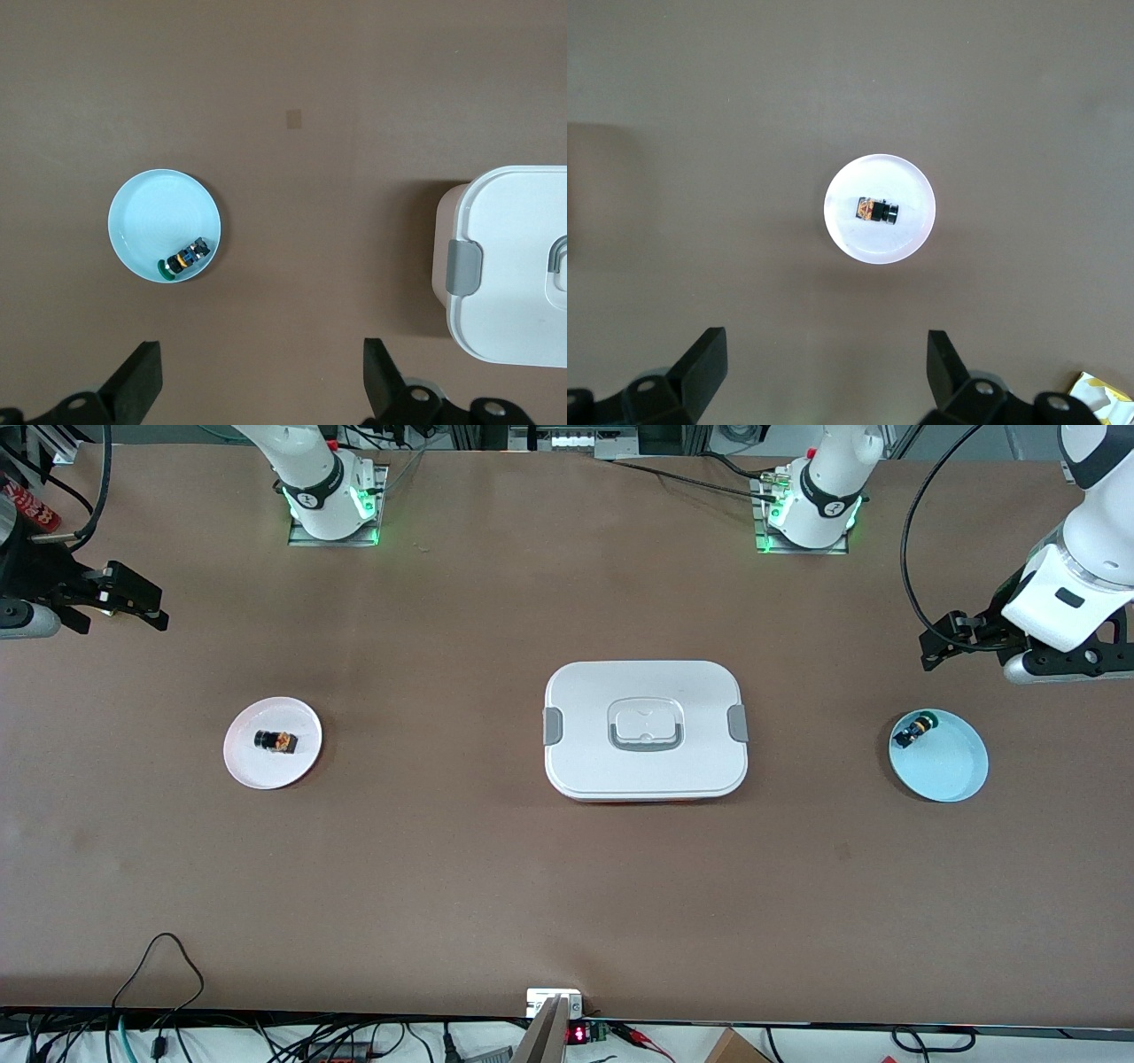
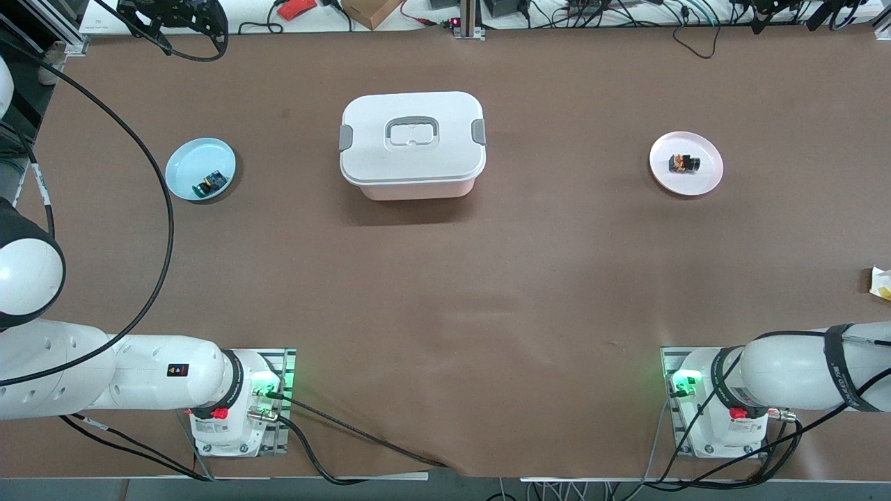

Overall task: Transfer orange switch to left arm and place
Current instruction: 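Move the right gripper down toward the orange switch on the white plate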

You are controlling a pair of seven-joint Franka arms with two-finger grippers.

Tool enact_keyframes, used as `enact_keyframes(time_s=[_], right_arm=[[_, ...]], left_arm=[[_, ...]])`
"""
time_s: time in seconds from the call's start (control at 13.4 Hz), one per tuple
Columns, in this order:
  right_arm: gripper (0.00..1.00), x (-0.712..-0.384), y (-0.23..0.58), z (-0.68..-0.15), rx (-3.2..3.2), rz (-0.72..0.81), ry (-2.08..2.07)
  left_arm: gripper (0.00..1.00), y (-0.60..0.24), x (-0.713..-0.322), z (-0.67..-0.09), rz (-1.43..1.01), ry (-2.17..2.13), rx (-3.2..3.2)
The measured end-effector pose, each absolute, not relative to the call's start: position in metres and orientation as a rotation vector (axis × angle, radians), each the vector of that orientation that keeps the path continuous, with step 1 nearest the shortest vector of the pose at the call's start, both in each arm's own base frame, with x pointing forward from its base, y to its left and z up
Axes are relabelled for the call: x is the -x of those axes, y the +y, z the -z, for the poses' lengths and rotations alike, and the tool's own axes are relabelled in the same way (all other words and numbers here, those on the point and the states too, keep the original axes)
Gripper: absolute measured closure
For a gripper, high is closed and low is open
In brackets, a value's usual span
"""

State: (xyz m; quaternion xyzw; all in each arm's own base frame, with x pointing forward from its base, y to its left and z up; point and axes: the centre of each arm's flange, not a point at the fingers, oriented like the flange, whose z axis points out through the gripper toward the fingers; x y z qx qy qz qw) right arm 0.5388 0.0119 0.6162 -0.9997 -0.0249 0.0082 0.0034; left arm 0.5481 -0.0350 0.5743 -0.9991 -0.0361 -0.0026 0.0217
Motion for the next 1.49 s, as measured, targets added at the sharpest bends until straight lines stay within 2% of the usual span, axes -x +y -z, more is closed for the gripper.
enact_keyframes(time_s=[0.6, 1.49], right_arm=[[0.00, -0.541, 0.012, -0.611, 3.134, -0.047, -0.078], [0.00, -0.564, 0.020, -0.561, 3.129, -0.187, -0.096]], left_arm=[[0.00, -0.035, -0.549, -0.576, 0.013, -0.111, 3.096], [0.00, -0.039, -0.549, -0.575, 0.012, -0.101, 3.097]])
